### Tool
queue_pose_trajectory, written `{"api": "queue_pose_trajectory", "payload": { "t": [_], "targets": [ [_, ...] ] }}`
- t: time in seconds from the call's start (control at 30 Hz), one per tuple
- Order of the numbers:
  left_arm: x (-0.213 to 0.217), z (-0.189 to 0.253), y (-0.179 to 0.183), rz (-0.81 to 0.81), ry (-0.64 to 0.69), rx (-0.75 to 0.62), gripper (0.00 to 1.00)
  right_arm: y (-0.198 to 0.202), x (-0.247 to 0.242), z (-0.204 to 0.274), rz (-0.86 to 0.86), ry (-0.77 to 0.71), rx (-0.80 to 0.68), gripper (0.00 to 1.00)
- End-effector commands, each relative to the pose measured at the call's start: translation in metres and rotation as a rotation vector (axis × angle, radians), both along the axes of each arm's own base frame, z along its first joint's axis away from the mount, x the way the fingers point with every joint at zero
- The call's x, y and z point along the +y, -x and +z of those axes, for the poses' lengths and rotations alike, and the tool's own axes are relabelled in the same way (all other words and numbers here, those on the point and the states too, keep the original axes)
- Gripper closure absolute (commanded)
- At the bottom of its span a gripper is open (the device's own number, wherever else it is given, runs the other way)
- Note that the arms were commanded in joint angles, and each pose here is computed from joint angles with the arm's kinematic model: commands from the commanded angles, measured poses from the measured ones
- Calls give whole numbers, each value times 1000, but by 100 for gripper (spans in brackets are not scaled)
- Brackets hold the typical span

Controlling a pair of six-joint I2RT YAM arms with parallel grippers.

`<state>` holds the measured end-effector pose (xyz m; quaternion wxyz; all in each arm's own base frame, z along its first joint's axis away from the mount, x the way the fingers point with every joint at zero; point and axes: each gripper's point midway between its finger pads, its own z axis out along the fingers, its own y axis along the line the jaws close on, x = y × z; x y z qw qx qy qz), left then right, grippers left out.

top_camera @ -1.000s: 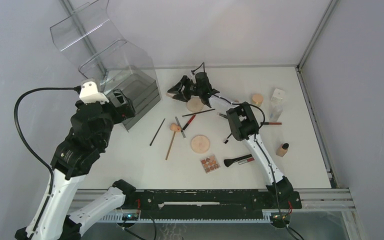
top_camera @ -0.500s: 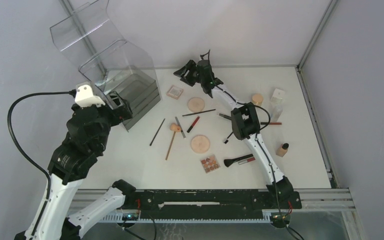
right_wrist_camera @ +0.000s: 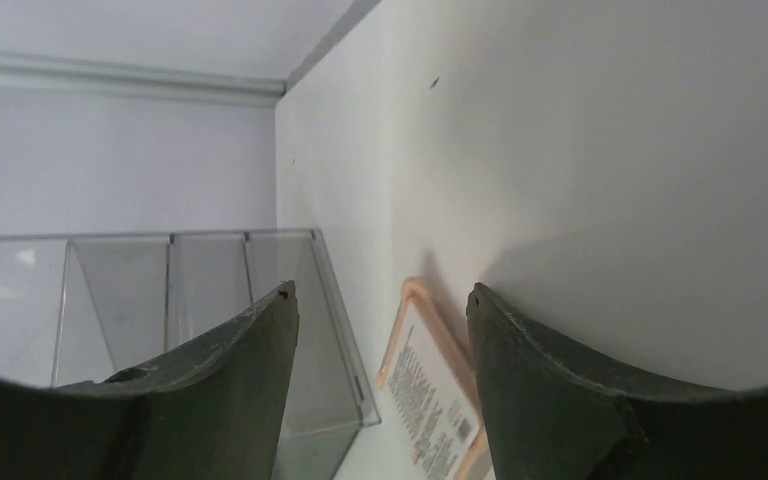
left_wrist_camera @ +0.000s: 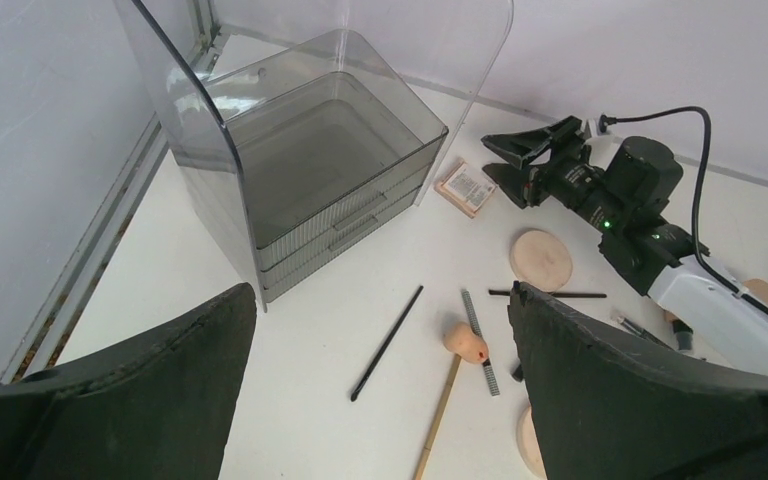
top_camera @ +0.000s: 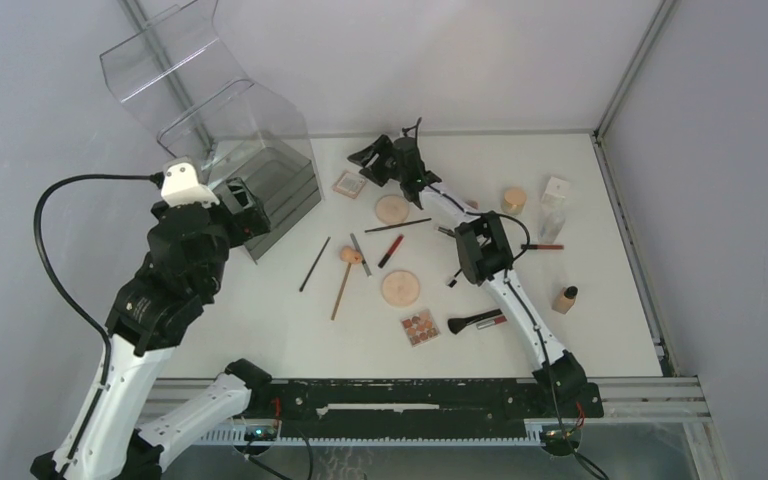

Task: Organize the makeup
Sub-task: Move the makeup to the center of the board, then pick up the makeup tool from the center of the board.

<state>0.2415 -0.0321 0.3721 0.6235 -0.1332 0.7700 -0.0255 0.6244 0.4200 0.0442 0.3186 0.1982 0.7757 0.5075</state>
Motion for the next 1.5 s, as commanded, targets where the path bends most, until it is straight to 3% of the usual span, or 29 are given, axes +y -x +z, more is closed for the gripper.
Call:
{"api": "queue_pose_trajectory", "payload": {
  "t": [0.0, 0.33, 0.53, 0.7, 0.77, 0.93, 1.1, 1.2, 1.47],
  "targets": [
    [2, 2, -2, 14, -1, -14, 0, 28, 37, 12, 116, -47, -32, 30],
    [4, 1, 4, 8, 17, -29, 0, 86, 45, 36, 389, -93, -1, 32],
    [0, 1, 7, -13, 42, -27, 0, 102, 20, 94, 459, -54, -93, 34],
    [-6, -11, 5, -26, 31, 32, 0, 101, -36, 152, 391, 61, -190, 35],
    [-13, -25, 0, -20, -13, 86, 0, 120, -93, 187, 317, 146, -236, 36],
    [-28, -53, -9, -14, -122, 164, 0, 179, -161, 163, 250, 397, -220, 36],
    [-53, -91, -2, -127, -206, 265, 0, 246, -227, 117, 203, 615, -29, 35],
    [-60, -120, 8, -163, -180, 297, 0, 278, -253, 110, 162, 682, 9, 34],
    [-113, -166, 18, -356, -107, 322, 0, 297, -298, 130, -66, 840, -66, 33]
  ]
}}
